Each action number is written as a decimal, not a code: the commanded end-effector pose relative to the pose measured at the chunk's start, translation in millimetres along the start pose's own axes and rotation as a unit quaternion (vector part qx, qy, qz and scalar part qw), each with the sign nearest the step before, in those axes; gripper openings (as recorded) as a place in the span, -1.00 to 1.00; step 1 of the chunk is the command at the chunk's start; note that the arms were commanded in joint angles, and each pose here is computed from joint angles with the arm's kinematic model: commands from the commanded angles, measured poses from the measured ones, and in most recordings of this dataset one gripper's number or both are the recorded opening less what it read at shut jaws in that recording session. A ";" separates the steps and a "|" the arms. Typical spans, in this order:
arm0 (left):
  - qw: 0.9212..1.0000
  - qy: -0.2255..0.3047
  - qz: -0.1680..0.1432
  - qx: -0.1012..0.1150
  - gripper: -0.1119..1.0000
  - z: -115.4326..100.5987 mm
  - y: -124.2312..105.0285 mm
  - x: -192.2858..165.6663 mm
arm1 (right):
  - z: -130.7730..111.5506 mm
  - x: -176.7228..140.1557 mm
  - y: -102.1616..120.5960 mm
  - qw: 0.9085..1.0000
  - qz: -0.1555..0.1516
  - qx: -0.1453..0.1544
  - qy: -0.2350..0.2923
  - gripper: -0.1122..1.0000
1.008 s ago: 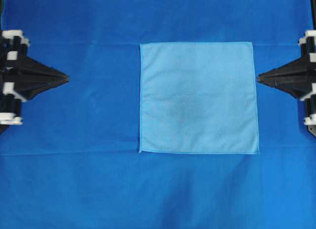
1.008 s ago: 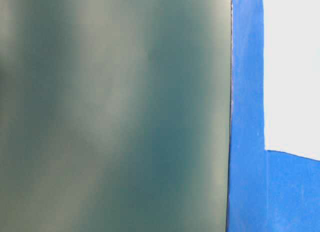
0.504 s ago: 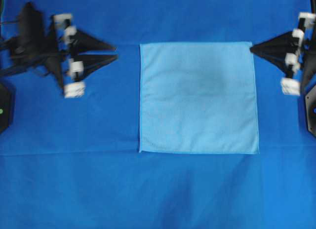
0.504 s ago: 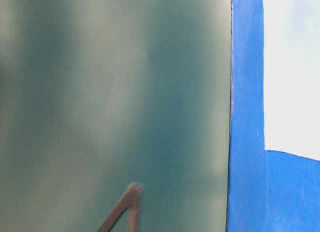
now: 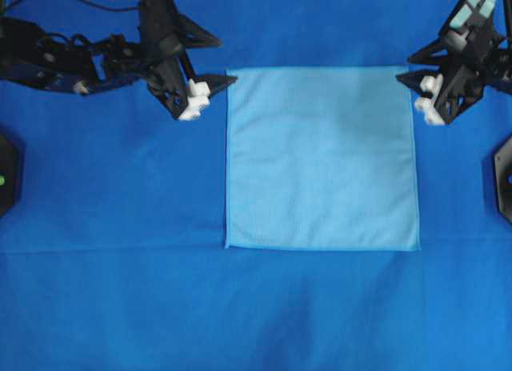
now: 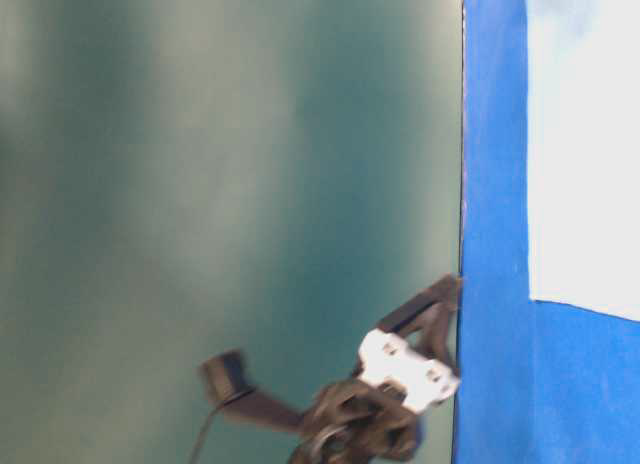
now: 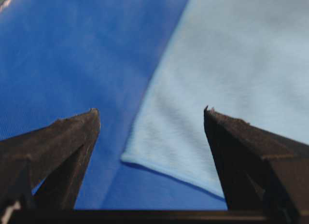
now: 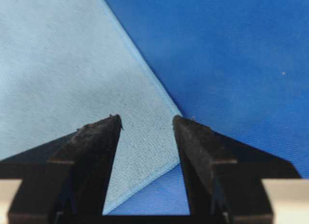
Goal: Fold the light blue towel.
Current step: 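Move both grippers to the towel's top corners, left and right, then grasp the top corners and drag them down toward the bottom edge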
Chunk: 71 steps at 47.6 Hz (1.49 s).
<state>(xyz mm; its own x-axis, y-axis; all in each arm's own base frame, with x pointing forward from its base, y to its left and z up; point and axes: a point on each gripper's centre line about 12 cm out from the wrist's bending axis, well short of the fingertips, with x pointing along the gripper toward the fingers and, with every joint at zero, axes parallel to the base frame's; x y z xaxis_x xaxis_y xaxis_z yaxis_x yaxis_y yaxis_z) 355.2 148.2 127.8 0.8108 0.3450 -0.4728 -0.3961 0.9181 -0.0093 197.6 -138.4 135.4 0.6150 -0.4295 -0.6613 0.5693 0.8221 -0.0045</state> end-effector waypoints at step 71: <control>0.995 0.069 -0.006 0.078 -0.75 8.8 -0.3 26.4 | 3.9 1.4 -18.4 0.999 -0.028 0.028 -0.010 -0.80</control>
<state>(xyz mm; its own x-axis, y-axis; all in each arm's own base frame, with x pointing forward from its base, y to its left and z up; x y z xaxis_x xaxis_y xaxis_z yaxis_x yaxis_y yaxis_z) 375.6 155.4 105.6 0.7149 0.2990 -0.6320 -0.2988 0.9479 0.1105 188.3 -153.1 127.8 0.5784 -0.4680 -0.6682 0.6264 0.7795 -0.0037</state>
